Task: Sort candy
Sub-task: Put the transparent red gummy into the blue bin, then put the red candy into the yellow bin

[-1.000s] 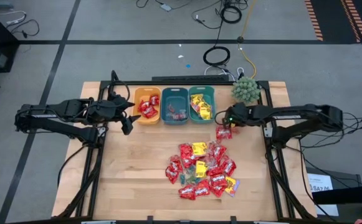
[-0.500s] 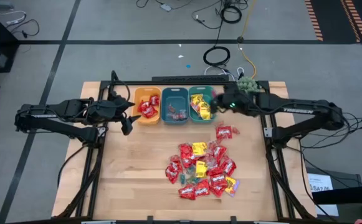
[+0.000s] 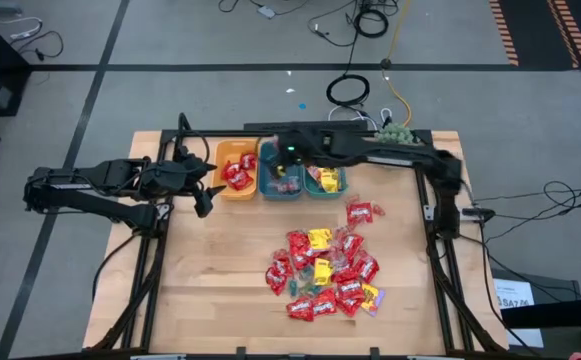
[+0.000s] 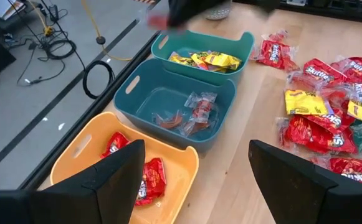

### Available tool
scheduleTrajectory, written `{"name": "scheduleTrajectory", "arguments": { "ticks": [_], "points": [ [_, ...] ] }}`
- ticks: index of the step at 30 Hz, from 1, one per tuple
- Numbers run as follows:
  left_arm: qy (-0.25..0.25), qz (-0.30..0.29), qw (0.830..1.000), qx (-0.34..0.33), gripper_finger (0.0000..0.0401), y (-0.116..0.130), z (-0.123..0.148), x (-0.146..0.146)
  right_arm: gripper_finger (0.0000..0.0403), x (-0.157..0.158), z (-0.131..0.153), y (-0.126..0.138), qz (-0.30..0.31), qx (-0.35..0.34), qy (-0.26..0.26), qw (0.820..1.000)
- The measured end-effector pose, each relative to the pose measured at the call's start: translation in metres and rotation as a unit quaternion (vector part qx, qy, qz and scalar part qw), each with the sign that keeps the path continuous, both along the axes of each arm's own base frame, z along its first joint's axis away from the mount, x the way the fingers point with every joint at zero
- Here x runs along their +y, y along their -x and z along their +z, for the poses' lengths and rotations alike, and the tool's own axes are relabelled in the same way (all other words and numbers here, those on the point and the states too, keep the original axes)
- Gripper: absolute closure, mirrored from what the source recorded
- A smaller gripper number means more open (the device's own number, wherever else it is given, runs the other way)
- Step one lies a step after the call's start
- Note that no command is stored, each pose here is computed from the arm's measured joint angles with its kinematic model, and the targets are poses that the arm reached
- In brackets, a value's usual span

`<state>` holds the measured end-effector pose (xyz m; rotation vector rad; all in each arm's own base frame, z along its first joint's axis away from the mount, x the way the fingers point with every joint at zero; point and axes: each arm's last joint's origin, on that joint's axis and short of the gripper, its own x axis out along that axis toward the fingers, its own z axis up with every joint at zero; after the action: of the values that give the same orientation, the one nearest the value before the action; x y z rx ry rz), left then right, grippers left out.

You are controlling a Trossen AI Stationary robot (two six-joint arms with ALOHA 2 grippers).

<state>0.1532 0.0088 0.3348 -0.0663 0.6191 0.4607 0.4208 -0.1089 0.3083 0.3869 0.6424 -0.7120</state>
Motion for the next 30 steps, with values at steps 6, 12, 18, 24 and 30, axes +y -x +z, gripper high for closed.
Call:
{"name": "scheduleTrajectory", "arguments": {
  "ticks": [6,12,18,24,30],
  "points": [
    [0.001,0.001,1.0,0.0,0.0104,0.0,0.0,0.0,0.0368,-0.024,-0.041,-0.018,0.004,0.037,-0.041,0.998],
    [0.001,0.0,1.0,0.0,0.0104,0.0,0.0,0.0,0.031,-0.033,-0.046,-0.014,0.005,0.047,-0.069,0.997],
    [0.001,0.0,1.0,-0.001,0.0104,0.0,0.0,0.0,0.0245,-0.032,-0.042,-0.006,0.003,0.07,-0.077,0.995],
    [0.001,0.0,1.0,-0.023,0.0104,-0.003,0.003,0.0,0.0206,-0.026,-0.037,0.008,0.021,0.115,-0.106,0.987],
    [0.005,-0.005,0.998,-0.059,0.0104,-0.008,0.009,-0.001,0.0201,0.004,-0.008,0.044,-0.007,0.209,-0.085,0.974]
  ]
}}
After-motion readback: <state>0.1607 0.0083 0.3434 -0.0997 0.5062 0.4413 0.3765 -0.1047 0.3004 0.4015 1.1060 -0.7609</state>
